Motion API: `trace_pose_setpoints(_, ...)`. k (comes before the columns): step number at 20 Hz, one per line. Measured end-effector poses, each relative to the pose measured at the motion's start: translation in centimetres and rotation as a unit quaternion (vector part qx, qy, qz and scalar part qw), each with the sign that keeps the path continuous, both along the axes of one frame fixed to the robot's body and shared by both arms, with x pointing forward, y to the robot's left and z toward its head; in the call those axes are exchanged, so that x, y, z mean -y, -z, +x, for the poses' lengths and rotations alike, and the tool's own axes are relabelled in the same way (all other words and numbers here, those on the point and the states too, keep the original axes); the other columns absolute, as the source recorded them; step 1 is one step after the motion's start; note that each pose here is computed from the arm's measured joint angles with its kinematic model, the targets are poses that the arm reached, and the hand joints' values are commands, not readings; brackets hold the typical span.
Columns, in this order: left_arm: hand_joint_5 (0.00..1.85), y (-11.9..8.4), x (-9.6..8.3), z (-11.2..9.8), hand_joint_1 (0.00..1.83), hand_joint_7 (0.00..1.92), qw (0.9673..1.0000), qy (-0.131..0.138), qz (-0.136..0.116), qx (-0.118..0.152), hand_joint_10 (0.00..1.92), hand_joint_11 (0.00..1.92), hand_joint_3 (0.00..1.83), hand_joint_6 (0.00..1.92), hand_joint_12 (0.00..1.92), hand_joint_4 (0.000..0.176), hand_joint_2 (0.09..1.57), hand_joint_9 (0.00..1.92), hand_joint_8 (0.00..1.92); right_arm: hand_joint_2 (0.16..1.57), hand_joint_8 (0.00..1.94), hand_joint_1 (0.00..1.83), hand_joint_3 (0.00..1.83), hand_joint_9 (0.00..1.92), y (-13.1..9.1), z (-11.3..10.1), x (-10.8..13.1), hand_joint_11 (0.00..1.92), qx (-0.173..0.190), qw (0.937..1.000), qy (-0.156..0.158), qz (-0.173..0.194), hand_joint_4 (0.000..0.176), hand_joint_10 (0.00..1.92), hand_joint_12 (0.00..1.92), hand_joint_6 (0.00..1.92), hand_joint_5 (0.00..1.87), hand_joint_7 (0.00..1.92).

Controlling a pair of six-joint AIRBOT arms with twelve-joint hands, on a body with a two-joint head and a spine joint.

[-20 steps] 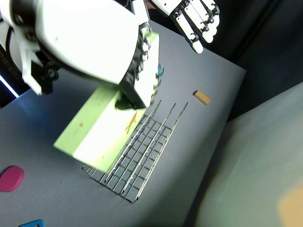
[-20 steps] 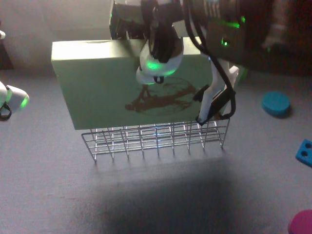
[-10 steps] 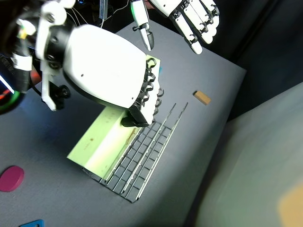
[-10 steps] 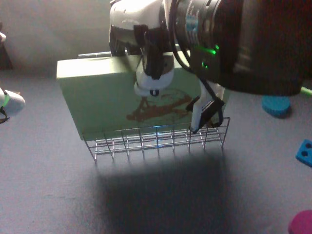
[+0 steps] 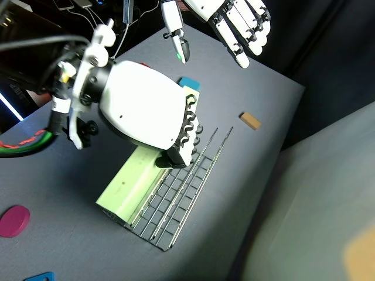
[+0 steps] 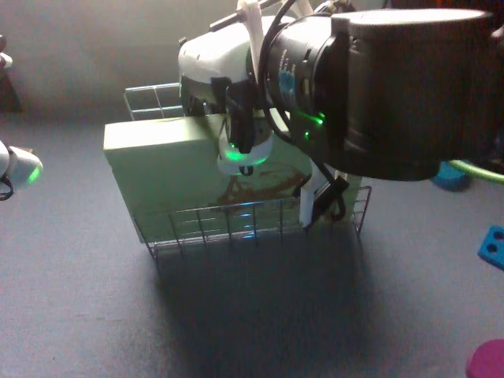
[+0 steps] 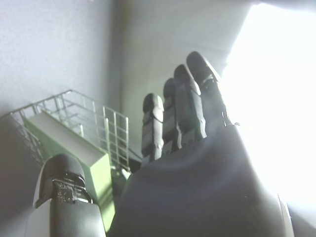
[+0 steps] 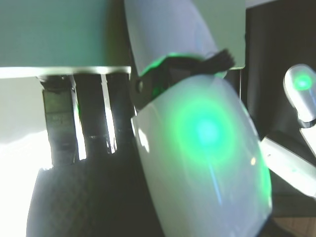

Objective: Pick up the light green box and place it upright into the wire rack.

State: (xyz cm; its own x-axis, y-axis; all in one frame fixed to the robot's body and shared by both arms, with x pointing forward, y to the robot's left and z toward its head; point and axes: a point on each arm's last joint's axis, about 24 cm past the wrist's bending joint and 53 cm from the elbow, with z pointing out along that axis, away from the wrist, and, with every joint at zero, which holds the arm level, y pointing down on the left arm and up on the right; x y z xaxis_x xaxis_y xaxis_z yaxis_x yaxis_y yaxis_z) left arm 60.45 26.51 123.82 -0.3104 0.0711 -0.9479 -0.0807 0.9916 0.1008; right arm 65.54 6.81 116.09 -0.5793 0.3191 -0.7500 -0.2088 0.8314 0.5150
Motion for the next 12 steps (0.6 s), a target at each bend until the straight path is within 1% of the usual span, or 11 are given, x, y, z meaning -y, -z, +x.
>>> trace_pose_setpoints(4,0.19,-0.2,-0.1,0.1,0.16,0.15,1.0,-0.001,-0.002,0.002,0.0,0.0,0.0,0.0,0.64,0.061,1.08,0.18,0.0,1.14,1.08,1.37,0.0,0.88,0.7,0.5,0.1,0.79,-0.003,1.0,0.004,0.0,0.0,1.4,1.52,0.94,0.87,0.92)
trace_pose_setpoints(9,0.2,-0.2,0.1,0.1,0.16,0.15,1.0,0.002,-0.004,0.002,0.0,0.0,0.0,0.0,0.64,0.06,1.09,0.18,0.0,1.14,1.09,1.37,0.0,0.89,1.5,0.0,-0.6,0.77,0.003,0.9999,-0.009,-0.01,0.0,1.39,1.51,0.94,0.87,0.91)
trace_pose_setpoints(12,0.2,-0.1,-0.3,0.4,0.16,0.15,1.0,-0.001,-0.01,0.001,0.0,0.0,0.0,0.0,0.64,0.061,1.09,0.18,0.0,1.14,1.09,1.37,0.0,0.89,1.5,0.0,-0.6,0.77,0.004,0.9999,-0.009,-0.01,0.0,1.39,1.51,0.94,0.87,0.91)
